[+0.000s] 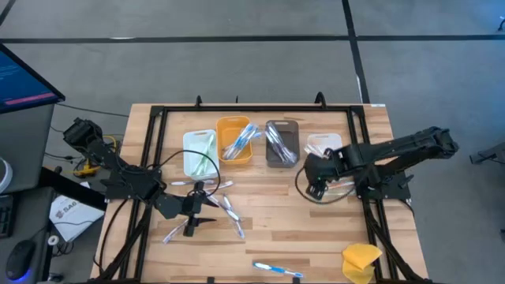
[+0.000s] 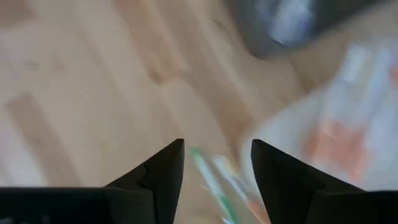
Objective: Pick & Place Toothbrushes
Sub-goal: Put the purple toothbrush into the black transparent bin
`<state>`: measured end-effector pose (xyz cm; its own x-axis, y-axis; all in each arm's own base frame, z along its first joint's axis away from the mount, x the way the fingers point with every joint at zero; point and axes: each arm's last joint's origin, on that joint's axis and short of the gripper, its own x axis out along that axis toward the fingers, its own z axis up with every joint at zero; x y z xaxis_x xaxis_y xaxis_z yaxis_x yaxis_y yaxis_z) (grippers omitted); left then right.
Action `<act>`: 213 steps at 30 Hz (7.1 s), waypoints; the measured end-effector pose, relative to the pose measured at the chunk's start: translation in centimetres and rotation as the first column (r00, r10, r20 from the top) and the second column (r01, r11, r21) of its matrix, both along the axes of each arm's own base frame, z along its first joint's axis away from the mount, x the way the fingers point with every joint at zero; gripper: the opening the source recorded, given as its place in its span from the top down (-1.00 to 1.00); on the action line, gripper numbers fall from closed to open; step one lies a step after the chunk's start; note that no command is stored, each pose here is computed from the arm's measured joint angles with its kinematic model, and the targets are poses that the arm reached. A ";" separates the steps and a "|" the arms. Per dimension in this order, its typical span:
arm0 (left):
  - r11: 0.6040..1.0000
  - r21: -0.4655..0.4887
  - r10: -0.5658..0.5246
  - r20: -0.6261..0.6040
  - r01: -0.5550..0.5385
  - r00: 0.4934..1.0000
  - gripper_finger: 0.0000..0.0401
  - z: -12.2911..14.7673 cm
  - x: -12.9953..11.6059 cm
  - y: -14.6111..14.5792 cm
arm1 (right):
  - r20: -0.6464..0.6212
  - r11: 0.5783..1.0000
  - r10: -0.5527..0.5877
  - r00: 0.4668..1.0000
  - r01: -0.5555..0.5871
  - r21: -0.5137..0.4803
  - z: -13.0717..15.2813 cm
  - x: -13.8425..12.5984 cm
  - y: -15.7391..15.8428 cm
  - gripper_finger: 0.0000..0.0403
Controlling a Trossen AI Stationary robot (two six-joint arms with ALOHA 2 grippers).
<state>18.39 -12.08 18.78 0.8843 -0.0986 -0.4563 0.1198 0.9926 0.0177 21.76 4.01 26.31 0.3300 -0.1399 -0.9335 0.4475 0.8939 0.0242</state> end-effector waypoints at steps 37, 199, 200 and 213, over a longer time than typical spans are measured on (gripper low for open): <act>0.960 0.278 0.068 -0.304 0.020 0.950 -0.04 -7.0 2.9 2.3 | 0.587 0.852 0.515 0.625 -0.446 -0.272 -2.1 2.9 6.3 0.13; 0.981 -0.195 0.085 0.511 0.019 0.855 0.00 0.9 7.2 3.1 | 0.517 0.892 0.439 0.734 -0.291 -0.344 -0.3 10.1 6.5 0.91; 0.981 -0.195 0.084 0.509 0.019 0.856 -0.03 0.8 7.1 3.1 | 0.506 0.903 0.417 0.755 -0.281 -0.326 0.1 10.0 6.3 0.91; 0.984 -0.177 0.075 0.468 0.010 0.880 -0.13 -0.6 6.2 3.5 | 0.226 0.986 0.088 0.970 -0.053 -0.157 6.1 9.0 -0.9 0.90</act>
<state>24.64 -8.62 18.18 0.9939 -0.1037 0.0365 0.1070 0.9888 -0.1045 30.73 3.12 32.36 0.5488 -0.2395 -0.8009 0.3809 0.9245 -0.0155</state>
